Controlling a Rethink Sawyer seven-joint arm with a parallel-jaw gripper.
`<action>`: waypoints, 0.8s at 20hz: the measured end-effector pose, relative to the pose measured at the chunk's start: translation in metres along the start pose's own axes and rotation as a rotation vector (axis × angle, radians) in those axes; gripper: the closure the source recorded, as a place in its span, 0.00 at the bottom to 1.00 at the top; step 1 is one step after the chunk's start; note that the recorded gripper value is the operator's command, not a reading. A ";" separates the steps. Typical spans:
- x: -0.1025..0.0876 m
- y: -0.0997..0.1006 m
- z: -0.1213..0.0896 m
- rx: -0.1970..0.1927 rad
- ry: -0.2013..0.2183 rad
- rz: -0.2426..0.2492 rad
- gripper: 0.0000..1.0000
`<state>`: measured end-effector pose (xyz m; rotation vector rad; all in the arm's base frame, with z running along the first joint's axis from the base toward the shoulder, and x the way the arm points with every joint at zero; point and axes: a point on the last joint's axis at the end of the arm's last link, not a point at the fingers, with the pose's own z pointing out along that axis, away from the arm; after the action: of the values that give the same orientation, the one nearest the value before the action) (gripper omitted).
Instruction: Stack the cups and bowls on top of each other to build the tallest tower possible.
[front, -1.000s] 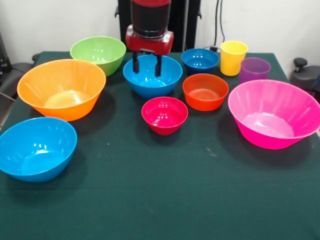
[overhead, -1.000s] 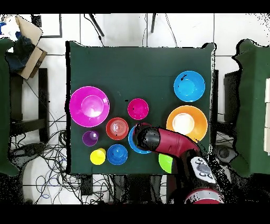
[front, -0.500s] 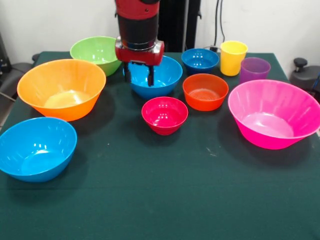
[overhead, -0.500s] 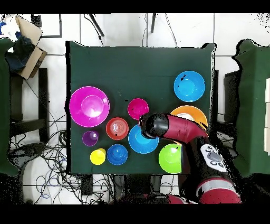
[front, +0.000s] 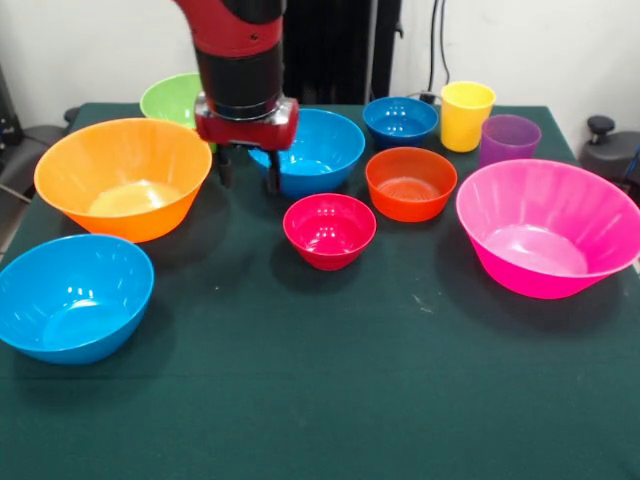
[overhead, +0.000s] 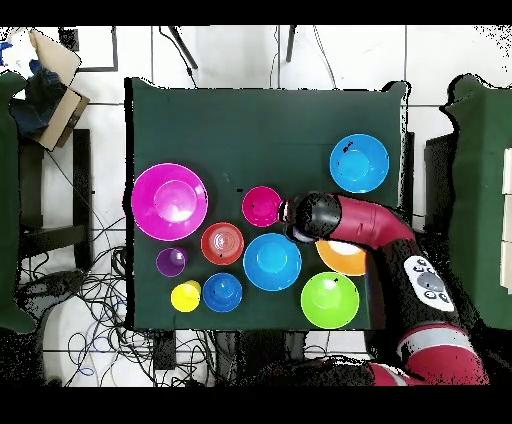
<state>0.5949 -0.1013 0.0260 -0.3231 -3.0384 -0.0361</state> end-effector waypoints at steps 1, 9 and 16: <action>-0.005 -0.004 -0.001 -0.001 -0.002 -0.002 0.00; -0.031 -0.024 -0.006 -0.011 -0.029 -0.032 0.00; -0.041 -0.043 -0.002 -0.016 -0.059 -0.061 0.00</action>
<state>0.6262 -0.1523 0.0239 -0.2374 -3.1074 -0.0563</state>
